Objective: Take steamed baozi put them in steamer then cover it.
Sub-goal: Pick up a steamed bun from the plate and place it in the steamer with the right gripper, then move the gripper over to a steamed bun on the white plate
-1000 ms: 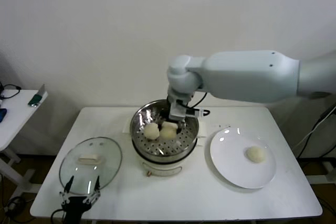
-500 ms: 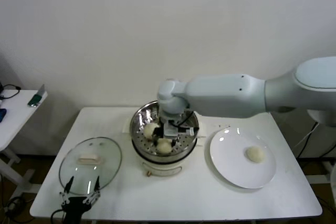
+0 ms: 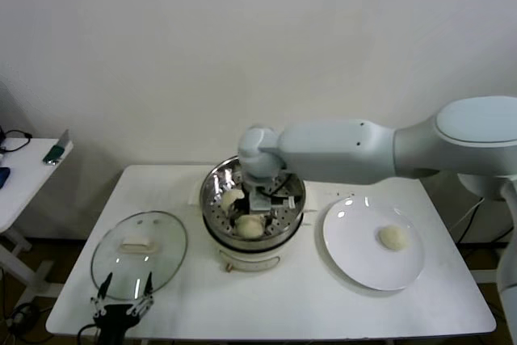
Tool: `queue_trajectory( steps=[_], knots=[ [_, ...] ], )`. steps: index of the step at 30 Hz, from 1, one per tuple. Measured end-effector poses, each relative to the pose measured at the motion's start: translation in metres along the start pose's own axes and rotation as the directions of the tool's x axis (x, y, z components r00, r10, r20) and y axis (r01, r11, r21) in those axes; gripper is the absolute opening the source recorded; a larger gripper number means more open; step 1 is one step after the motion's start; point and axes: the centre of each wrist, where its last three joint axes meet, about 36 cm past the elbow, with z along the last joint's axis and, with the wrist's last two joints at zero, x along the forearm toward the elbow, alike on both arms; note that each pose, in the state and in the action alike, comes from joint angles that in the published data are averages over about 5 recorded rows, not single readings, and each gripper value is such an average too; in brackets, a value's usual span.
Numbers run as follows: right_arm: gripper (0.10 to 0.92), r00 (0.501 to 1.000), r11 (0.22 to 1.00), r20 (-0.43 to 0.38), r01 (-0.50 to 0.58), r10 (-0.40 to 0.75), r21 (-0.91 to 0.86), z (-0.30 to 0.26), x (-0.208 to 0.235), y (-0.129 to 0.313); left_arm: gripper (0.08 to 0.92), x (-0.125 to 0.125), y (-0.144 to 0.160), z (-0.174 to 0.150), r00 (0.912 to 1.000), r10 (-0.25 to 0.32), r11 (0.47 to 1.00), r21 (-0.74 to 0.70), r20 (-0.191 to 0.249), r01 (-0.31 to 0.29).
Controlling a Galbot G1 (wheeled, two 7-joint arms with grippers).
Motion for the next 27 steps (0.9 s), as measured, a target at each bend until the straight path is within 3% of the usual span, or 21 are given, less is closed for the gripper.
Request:
queue_trajectory(
  steps=[7,13,17,27],
  knots=[
    [0.823,1.0,0.99,-0.005,-0.006,0.006,-0.142,0.034,0.048,0.03,0.823,-0.001,-0.001,0.001,1.0,0.003,1.0,0.002,0.001,-0.003],
    [0.823,1.0,0.917,-0.003,-0.021,0.021,-0.397,0.063,0.088,0.094,0.823,-0.002,-0.002,0.002,1.0,0.003,1.0,0.003,0.0,-0.003],
    [0.823,1.0,0.797,-0.013,-0.026,0.022,-0.604,0.07,0.097,0.157,0.823,-0.005,-0.002,0.002,1.0,0.002,1.0,0.007,0.003,-0.002],
    [0.823,0.999,0.373,-0.052,-0.042,-0.017,-0.927,0.044,0.065,0.307,0.823,-0.01,-0.004,-0.002,1.0,0.004,1.0,0.019,0.009,-0.004]
  ],
)
